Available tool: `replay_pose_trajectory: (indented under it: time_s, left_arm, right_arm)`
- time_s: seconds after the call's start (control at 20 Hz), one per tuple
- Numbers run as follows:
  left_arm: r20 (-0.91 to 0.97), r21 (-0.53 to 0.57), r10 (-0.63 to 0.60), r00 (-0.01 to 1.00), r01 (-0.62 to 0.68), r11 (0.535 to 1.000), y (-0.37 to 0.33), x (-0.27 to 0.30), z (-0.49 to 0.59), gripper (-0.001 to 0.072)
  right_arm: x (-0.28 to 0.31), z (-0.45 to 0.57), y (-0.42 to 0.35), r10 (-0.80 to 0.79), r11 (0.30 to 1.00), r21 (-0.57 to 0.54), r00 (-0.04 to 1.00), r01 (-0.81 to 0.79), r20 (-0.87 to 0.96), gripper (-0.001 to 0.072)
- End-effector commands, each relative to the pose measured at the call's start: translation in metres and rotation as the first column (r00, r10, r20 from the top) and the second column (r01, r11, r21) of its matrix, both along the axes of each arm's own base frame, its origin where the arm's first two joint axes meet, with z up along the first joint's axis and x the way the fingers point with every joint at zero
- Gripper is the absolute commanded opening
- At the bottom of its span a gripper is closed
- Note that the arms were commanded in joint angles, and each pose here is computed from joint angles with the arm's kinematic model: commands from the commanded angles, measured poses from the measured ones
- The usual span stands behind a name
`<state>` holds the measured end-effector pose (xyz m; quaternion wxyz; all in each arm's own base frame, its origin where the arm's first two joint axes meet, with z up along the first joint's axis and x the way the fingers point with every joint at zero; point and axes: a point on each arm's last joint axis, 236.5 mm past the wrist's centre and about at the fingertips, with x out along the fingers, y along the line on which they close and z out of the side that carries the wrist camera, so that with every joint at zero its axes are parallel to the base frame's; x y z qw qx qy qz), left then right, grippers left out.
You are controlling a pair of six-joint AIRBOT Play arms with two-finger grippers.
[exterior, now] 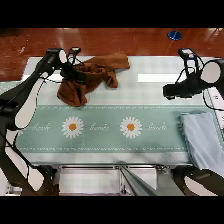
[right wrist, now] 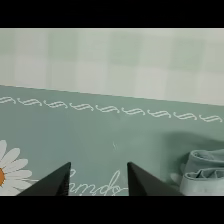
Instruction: Fold the shirts.
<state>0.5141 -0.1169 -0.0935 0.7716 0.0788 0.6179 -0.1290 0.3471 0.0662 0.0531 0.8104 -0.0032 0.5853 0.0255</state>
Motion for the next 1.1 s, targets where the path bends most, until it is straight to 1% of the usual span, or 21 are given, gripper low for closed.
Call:
replay_pose_trajectory:
  time_s: [0.0,0.05,0.1,0.2,0.3,0.4,0.45,0.55,0.65,0.8,0.95,1.05]
  left_arm:
    - [-0.106,0.006,-0.008,0.994,0.008,1.0,-0.001,-0.023,-0.01,0.0357]
    - [-0.137,0.012,-0.01,0.991,0.012,1.0,0.0,-0.03,-0.008,0.0084]
    - [-0.154,0.015,-0.014,0.988,0.017,1.0,0.001,-0.034,-0.004,0.002]
    - [-0.124,-0.012,-0.017,0.992,0.016,1.0,-0.005,-0.03,0.021,0.0019]
    - [-0.004,-0.126,-0.011,1.0,0.01,0.992,-0.027,-0.014,0.072,0.0019]
    - [0.165,-0.286,0.025,0.986,0.024,0.958,-0.052,0.003,0.149,0.0019]
    - [0.249,-0.363,0.048,0.967,0.047,0.93,-0.062,0.006,0.195,0.0019]
    - [0.388,-0.457,0.082,0.918,0.114,0.882,-0.071,0.0,0.282,0.0019]
    - [0.524,-0.468,0.101,0.846,0.186,0.864,-0.07,-0.017,0.36,0.0019]
    - [0.697,-0.476,0.166,0.697,0.278,0.835,-0.065,-0.05,0.459,0.0019]
    - [0.788,-0.501,0.236,0.569,0.369,0.783,-0.063,-0.095,0.536,0.0019]
    - [0.82,-0.507,0.264,0.508,0.431,0.746,-0.063,-0.129,0.574,0.0019]
  right_arm:
    - [0.0,0.0,0.007,0.001,1.0,0.031,1.0,-0.001,0.002,0.0412]
    - [-0.001,-0.001,0.008,0.001,0.999,0.033,1.0,-0.001,-0.001,0.0412]
    - [-0.001,0.0,0.008,0.003,0.999,0.033,1.0,-0.003,0.0,0.0412]
    - [-0.002,0.008,0.007,0.005,0.999,0.035,1.0,-0.006,0.023,0.0412]
    - [-0.005,0.028,0.006,0.006,0.999,0.045,0.997,-0.009,0.083,0.0412]
    - [-0.01,0.055,0.003,0.001,0.998,0.055,0.986,-0.01,0.166,0.0412]
    - [-0.014,0.069,0.002,-0.001,0.998,0.062,0.979,-0.012,0.206,0.0412]
    - [-0.028,0.092,-0.001,-0.003,0.997,0.071,0.966,-0.015,0.257,0.0412]
    - [-0.044,0.104,-0.005,0.0,0.997,0.072,0.962,-0.02,0.273,0.0412]
    - [-0.061,0.129,-0.007,-0.005,0.995,0.091,0.939,-0.028,0.345,0.0412]
    - [-0.076,0.153,-0.01,-0.012,0.994,0.106,0.908,-0.035,0.42,0.0412]
    - [-0.086,0.165,-0.011,-0.016,0.992,0.116,0.889,-0.042,0.457,0.0412]
